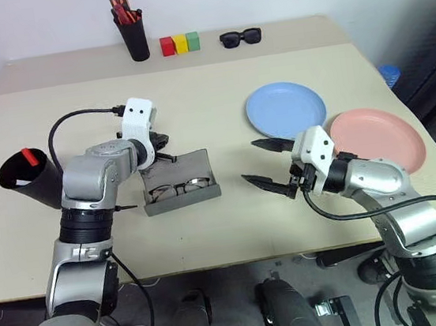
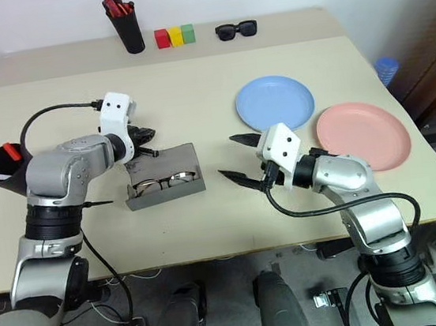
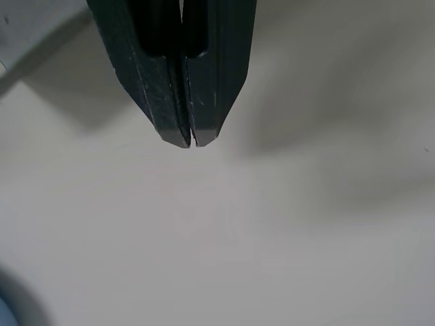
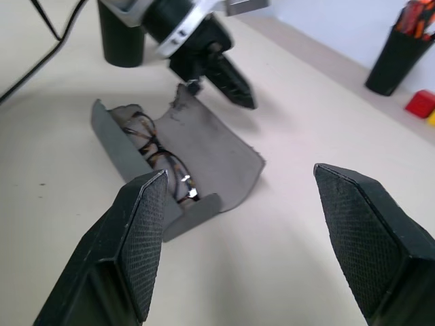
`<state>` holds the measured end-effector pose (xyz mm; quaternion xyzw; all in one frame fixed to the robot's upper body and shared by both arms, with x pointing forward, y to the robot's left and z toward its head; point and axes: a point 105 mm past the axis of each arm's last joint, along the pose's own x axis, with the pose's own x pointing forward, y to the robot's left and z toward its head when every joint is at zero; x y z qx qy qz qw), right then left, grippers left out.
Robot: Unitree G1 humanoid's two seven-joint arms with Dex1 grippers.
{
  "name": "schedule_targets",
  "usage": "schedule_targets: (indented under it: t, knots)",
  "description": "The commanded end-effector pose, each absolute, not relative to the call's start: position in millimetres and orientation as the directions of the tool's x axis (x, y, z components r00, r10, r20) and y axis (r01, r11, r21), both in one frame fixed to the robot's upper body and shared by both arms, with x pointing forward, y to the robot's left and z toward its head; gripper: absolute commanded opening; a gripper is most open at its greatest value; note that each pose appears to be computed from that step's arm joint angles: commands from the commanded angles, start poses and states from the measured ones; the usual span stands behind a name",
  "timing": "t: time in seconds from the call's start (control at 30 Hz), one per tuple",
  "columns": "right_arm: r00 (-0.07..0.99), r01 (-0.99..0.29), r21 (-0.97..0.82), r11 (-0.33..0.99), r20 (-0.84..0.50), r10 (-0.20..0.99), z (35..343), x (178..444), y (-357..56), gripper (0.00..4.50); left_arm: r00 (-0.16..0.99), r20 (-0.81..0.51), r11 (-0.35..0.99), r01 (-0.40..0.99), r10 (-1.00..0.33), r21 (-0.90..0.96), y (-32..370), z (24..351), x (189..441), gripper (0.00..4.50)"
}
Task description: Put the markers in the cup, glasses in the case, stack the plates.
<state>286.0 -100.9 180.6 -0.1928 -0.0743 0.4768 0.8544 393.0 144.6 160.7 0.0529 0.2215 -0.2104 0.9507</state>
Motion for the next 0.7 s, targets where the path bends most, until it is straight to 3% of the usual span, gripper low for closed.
schedule_targets:
  t: [0.03, 0.47, 0.7]
  knots:
    - [0.547, -0.749, -0.451, 0.484, -0.011, 0.837, 194, 283, -103, 3.48, 0.801, -0.432, 0.882, 0.470, -0.413, 0.028, 145, 173, 385, 0.02]
    - [0.544, -0.747, -0.459, 0.481, -0.006, 0.839, 195, 302, -102, 3.48, 0.758, -0.433, 0.816, 0.572, -0.488, 0.083, 158, 169, 342, 0.02]
    - [0.525, -0.760, -0.453, 0.466, -0.005, 0.851, 193, 304, -97, 3.48, 0.823, -0.345, 0.856, 0.509, -0.452, 0.092, 163, 188, 350, 0.02]
